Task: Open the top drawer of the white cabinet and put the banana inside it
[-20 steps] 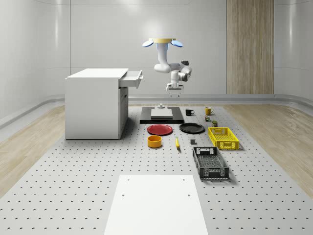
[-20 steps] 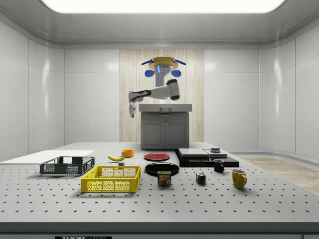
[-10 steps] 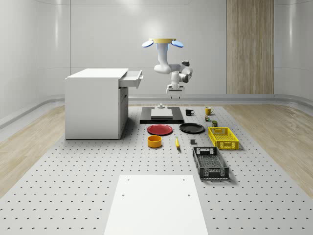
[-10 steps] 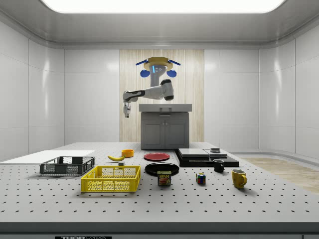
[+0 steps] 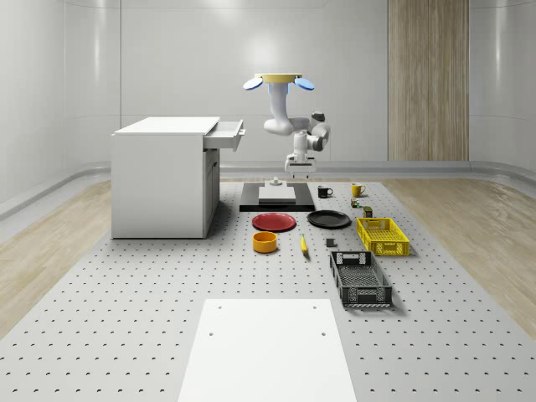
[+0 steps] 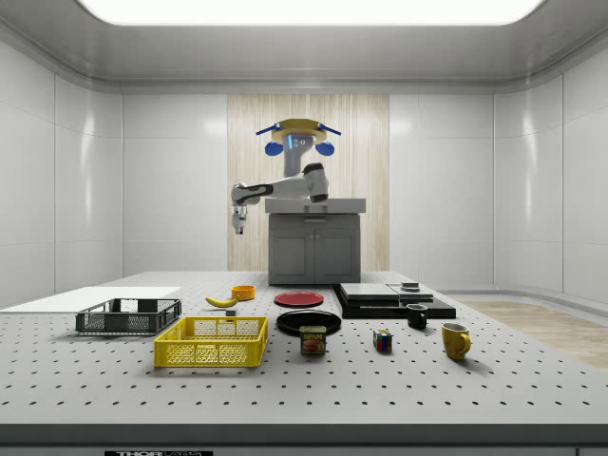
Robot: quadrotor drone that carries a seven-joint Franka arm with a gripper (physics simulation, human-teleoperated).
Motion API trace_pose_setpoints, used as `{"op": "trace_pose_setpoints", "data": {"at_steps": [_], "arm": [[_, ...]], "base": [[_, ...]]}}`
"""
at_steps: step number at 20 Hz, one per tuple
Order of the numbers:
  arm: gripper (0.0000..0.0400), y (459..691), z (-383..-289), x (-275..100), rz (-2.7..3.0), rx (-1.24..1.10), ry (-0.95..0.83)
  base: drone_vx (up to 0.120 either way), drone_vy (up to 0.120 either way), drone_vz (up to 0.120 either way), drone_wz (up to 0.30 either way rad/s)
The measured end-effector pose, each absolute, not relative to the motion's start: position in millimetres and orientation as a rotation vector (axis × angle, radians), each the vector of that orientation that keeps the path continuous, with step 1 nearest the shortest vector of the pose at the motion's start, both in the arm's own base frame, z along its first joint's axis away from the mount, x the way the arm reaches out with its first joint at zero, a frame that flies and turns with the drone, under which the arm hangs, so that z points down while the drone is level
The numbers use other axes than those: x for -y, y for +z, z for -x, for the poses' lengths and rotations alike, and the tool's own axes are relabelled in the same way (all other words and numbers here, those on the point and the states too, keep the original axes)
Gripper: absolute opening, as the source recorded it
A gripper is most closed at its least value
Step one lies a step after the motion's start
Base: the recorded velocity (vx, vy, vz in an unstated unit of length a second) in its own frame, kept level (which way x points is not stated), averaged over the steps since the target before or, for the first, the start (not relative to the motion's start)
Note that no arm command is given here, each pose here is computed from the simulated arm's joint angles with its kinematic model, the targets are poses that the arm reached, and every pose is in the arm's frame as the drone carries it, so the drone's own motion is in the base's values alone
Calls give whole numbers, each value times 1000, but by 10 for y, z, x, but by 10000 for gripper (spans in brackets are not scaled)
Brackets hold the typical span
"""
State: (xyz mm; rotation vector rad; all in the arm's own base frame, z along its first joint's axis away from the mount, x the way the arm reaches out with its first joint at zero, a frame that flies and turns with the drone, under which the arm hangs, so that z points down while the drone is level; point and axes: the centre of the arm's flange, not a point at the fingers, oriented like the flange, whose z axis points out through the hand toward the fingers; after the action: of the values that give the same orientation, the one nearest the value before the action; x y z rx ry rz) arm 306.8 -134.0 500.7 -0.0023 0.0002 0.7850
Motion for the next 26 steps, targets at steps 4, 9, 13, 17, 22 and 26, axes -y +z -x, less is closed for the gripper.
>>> {"op": "trace_pose_setpoints", "data": {"at_steps": [4,9,13,17,22,26], "arm": [[400,5007,-3068,1340,2,0,785],[400,5007,-3068,1340,2,0,785],[400,5007,-3068,1340,2,0,785],[400,5007,-3068,1340,2,0,785],[400,5007,-3068,1340,2,0,785],[400,5007,-3068,1340,2,0,785]], "base": [[120,0,-120,0],[120,0,-120,0],[120,0,-120,0],[30,0,-120,0],[0,0,-120,0],[0,40,-120,0]]}}
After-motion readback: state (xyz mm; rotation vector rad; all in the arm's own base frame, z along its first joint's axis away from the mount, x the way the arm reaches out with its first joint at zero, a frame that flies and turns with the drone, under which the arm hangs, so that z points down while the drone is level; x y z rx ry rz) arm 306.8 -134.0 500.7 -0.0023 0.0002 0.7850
